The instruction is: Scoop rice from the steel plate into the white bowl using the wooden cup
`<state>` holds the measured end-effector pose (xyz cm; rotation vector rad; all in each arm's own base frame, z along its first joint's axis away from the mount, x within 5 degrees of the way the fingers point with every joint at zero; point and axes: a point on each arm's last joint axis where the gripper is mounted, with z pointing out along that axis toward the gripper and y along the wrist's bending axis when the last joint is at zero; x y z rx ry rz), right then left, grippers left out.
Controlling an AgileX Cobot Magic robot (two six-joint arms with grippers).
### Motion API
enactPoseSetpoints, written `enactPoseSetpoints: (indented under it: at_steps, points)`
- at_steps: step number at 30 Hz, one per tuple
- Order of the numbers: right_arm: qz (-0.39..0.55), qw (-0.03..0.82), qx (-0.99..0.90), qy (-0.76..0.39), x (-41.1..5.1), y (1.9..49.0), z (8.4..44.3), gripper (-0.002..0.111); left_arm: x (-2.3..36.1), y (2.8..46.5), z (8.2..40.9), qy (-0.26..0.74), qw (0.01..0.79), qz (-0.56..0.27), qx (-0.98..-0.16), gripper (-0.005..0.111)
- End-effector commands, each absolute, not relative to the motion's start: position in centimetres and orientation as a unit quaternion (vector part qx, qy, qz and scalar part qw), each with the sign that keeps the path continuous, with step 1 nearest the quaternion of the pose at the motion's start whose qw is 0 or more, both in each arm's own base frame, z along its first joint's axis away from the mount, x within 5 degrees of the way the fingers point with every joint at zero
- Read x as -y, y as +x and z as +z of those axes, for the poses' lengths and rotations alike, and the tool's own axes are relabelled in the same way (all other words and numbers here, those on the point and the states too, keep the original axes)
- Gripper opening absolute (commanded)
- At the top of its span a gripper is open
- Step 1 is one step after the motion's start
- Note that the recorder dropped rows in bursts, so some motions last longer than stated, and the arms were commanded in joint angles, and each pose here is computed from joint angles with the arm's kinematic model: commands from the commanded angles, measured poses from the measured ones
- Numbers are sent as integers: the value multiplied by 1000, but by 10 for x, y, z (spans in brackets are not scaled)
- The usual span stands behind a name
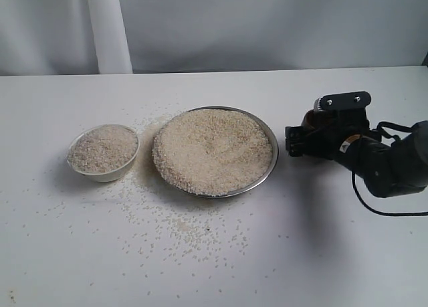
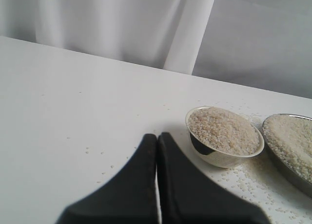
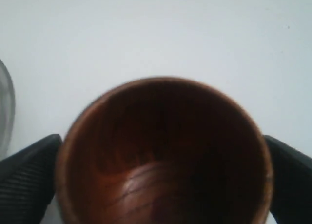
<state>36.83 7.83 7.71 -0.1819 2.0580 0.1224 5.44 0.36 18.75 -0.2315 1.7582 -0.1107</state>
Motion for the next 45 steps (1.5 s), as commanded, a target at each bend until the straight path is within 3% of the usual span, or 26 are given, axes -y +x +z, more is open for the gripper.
enactPoseSetpoints:
  at_steps: [1, 10, 12, 15, 19, 24, 29, 38, 45]
  points:
    - [48, 530, -841, -97, -76, 360, 108, 97, -3, 55, 187, -101, 632, -52, -767, 0]
    - [59, 596, -796, -85, -69, 326, 179, 96, -3, 55, 187, -101, 632, -52, -767, 0]
    - [71, 621, -777, -74, -66, 310, 203, 92, -3, 55, 187, -101, 632, -52, -767, 0]
    - [92, 641, -758, -73, -63, 285, 231, 69, -3, 55, 187, -101, 632, -52, -767, 0]
    - [92, 641, -757, -88, -57, 248, 264, 29, -3, 55, 187, -101, 632, -52, -767, 0]
    - [91, 657, -744, -75, -47, 210, 301, 0, -3, 55, 187, -101, 632, -52, -767, 0]
    - [104, 700, -704, -60, -40, 177, 331, 0, -3, 55, 187, -101, 632, -52, -767, 0]
    - [104, 750, -651, -64, -34, 150, 354, 0, -3, 55, 187, -101, 632, -52, -767, 0]
    - [35, 771, -625, -119, -31, 136, 362, 0, -3, 55, 187, -101, 632, -52, -767, 0]
